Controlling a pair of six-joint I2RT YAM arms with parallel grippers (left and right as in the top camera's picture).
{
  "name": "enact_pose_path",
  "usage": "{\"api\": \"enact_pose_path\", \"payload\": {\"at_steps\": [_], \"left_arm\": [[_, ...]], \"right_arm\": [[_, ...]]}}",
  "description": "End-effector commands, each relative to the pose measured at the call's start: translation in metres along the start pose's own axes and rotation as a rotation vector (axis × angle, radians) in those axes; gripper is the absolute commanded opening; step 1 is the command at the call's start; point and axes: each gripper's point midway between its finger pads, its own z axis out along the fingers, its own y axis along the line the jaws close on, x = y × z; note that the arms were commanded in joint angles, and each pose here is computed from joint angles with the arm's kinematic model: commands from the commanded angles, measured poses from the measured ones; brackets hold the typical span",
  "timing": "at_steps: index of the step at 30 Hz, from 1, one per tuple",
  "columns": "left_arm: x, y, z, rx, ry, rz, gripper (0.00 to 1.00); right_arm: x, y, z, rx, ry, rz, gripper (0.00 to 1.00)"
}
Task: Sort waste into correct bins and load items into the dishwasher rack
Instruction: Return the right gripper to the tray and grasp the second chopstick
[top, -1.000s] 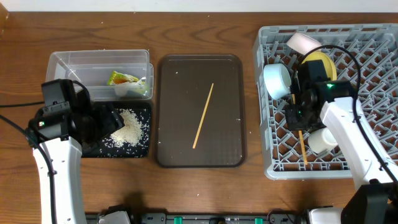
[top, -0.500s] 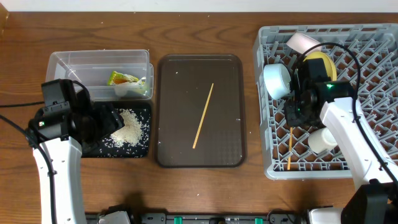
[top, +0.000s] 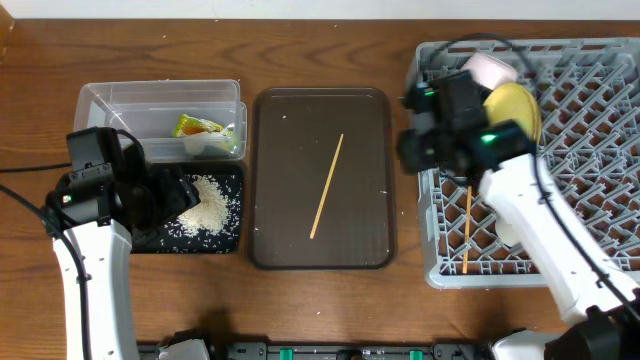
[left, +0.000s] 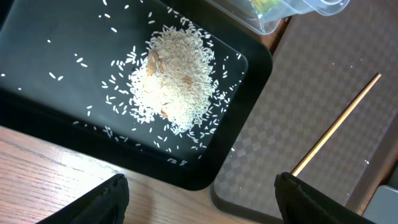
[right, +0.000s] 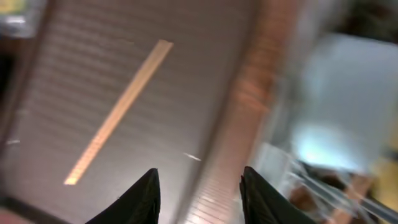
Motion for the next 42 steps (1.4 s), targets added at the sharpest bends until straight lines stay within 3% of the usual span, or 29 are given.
{"api": "enact_pose_path", "payload": {"at_steps": [1,9,13,20,23,26,31,37,42], "left_arm": [[-0.001,0.002,-0.001,-0.006,-0.003,0.002,0.78],[-0.001,0.002,-0.001,-0.006,-0.003,0.002,0.78],[-0.001,0.002,-0.001,-0.006,-0.003,0.002,0.78],[-0.001,0.002,-0.001,-0.006,-0.003,0.002,0.78],[-0.002,0.002,-0.001,-0.006,-0.004,0.002,0.78],[-0.001,0.002,-0.001,-0.006,-0.003,0.002,0.78],[-0.001,0.002,-0.001,-0.006,-0.003,0.002,0.78],[-0.001,0.002,-0.001,-0.006,-0.003,0.002,0.78],[-0.001,0.002,-0.001,-0.006,-0.003,0.002,0.78]], "right_arm": [[0.002,0.027,0.017,-0.001,0.018,0.041,0.42],[0.037,0.071,0.099,0.022,0.151,0.157,0.45],[0.051,0.093,0.135,0.013,0.170,0.135,0.49],[0.082,0.088,0.167,0.155,0.213,0.153,0.50],[0.091,0.085,0.173,0.169,0.240,0.153,0.42],[0.097,0.081,0.172,0.186,0.266,0.151,0.15],[0.101,0.072,0.169,0.211,0.287,0.160,0.01],[0.091,0.056,0.147,0.224,0.292,0.170,0.01],[0.061,0.044,0.092,0.175,0.230,0.096,0.01]]}}
